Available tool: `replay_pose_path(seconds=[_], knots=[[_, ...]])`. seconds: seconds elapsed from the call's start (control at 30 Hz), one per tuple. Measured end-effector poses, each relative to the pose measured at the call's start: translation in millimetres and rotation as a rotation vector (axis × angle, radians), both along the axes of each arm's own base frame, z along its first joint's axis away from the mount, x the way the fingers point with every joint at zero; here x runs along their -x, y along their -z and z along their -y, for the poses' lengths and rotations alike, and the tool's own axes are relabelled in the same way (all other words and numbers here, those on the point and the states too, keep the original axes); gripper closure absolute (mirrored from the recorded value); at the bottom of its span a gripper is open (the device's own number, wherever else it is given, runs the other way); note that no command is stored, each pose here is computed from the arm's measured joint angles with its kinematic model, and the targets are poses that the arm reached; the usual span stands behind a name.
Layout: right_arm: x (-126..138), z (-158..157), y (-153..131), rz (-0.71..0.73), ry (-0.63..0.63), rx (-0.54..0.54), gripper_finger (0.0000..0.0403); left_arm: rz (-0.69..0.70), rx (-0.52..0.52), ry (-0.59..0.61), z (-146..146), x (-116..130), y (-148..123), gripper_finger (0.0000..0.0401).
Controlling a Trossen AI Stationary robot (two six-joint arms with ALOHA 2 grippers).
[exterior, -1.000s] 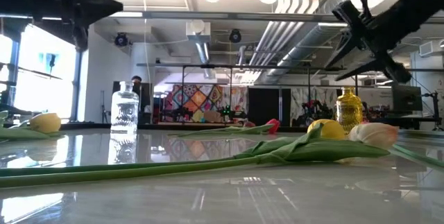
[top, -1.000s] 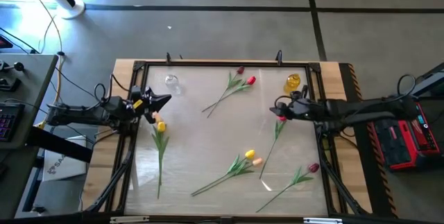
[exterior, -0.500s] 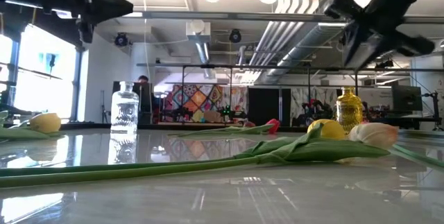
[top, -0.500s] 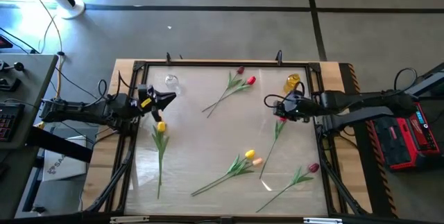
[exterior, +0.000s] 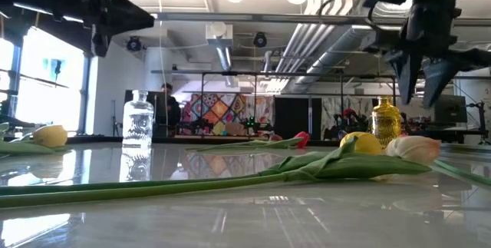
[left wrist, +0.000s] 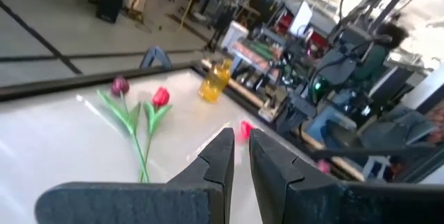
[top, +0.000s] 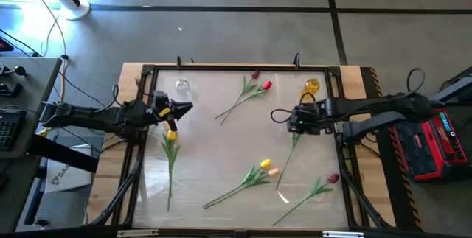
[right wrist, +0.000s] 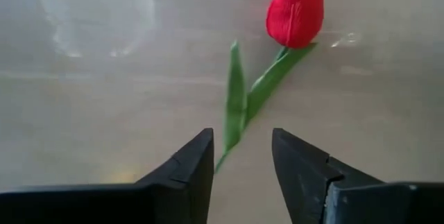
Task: Sort flowers into vase by color
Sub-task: Put the bottom red tulip into the yellow vase
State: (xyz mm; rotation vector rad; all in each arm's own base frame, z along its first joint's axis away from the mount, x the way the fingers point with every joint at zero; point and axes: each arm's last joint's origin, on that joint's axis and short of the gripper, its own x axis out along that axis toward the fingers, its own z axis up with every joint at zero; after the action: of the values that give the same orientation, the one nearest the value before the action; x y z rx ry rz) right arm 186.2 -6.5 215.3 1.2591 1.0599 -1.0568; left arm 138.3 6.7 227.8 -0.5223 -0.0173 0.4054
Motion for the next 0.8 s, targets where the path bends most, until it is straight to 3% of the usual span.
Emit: replay_pose_path(seconds=[0.17,0.6,0.8], knots=[[-9.9,-0.5,14.9,-0.078,-0.026,-0.047,0.0252,-0.051,0.063,-0.035,-0.5,-5.6,8.9,0.0366],[-34.6,11.9,17.2,0.134,-0.13,-0.142,0.0246,-0.232,0.157,-0.081,-0.7,-9.2,32.6,0.0366],[-30.4,15.3,18.4,0.091,-0.094,-0.141,0.0246,-0.24,0.221,-0.09,-0.1,-15.1,38.3,0.0366]])
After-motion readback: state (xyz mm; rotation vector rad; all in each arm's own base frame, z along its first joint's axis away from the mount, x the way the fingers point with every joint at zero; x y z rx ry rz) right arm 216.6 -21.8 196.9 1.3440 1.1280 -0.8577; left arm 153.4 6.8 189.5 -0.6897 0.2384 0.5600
